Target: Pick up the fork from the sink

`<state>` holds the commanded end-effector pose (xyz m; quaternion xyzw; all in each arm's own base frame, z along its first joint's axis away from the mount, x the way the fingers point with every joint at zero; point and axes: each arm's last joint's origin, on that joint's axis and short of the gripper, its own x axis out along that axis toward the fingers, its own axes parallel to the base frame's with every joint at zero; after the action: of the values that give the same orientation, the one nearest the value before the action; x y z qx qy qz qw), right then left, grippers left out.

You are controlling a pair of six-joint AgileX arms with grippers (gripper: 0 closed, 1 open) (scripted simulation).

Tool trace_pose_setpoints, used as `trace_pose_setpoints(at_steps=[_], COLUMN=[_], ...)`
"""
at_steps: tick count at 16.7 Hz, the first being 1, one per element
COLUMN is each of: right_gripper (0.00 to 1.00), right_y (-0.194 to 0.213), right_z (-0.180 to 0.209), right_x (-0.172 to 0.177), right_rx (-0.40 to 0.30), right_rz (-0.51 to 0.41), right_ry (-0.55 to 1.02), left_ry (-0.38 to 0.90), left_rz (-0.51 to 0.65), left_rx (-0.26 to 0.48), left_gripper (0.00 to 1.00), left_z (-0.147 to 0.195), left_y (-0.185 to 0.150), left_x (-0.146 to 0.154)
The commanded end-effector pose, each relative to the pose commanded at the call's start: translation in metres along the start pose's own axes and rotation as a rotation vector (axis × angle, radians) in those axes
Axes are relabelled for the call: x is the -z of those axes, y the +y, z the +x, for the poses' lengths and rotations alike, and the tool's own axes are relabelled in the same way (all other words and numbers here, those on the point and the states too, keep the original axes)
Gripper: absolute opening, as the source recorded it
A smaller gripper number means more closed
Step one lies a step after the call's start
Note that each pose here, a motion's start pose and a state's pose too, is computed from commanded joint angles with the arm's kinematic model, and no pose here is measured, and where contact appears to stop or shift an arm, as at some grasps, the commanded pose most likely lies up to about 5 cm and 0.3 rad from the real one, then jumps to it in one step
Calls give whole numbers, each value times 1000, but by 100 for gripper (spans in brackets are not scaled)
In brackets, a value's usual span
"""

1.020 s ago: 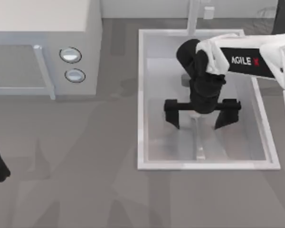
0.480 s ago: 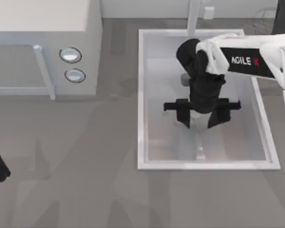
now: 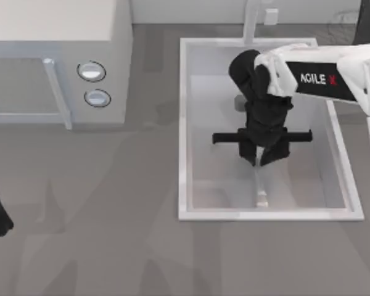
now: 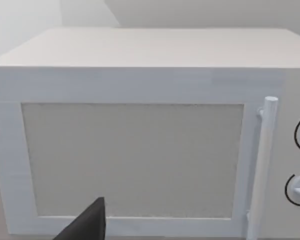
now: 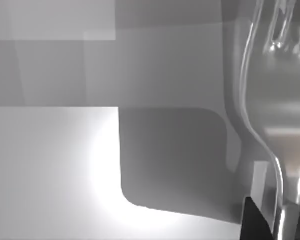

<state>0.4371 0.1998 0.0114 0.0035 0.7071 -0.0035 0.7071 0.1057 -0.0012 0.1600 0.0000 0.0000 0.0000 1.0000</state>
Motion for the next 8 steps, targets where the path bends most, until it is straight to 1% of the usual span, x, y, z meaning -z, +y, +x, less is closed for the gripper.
trace_pose_setpoints(at_steps=[2,3,5,8], right_gripper=[0,0,0,0], right_y=[0,0,0,3], right_z=[0,-23,-28,-58], right_x=[0,-5,-6,-11], right_rx=[0,0,-1,-1], right_rz=[0,-8,-8,-8], right_ry=[0,-44,-46,-46], left_ry=[0,0,0,0], left_rz=[0,0,0,0], left_rx=[0,0,0,0], left_gripper=[100,100,100,100], left_z=[0,0,0,0], left_y=[0,0,0,0], left_x=[0,0,0,0])
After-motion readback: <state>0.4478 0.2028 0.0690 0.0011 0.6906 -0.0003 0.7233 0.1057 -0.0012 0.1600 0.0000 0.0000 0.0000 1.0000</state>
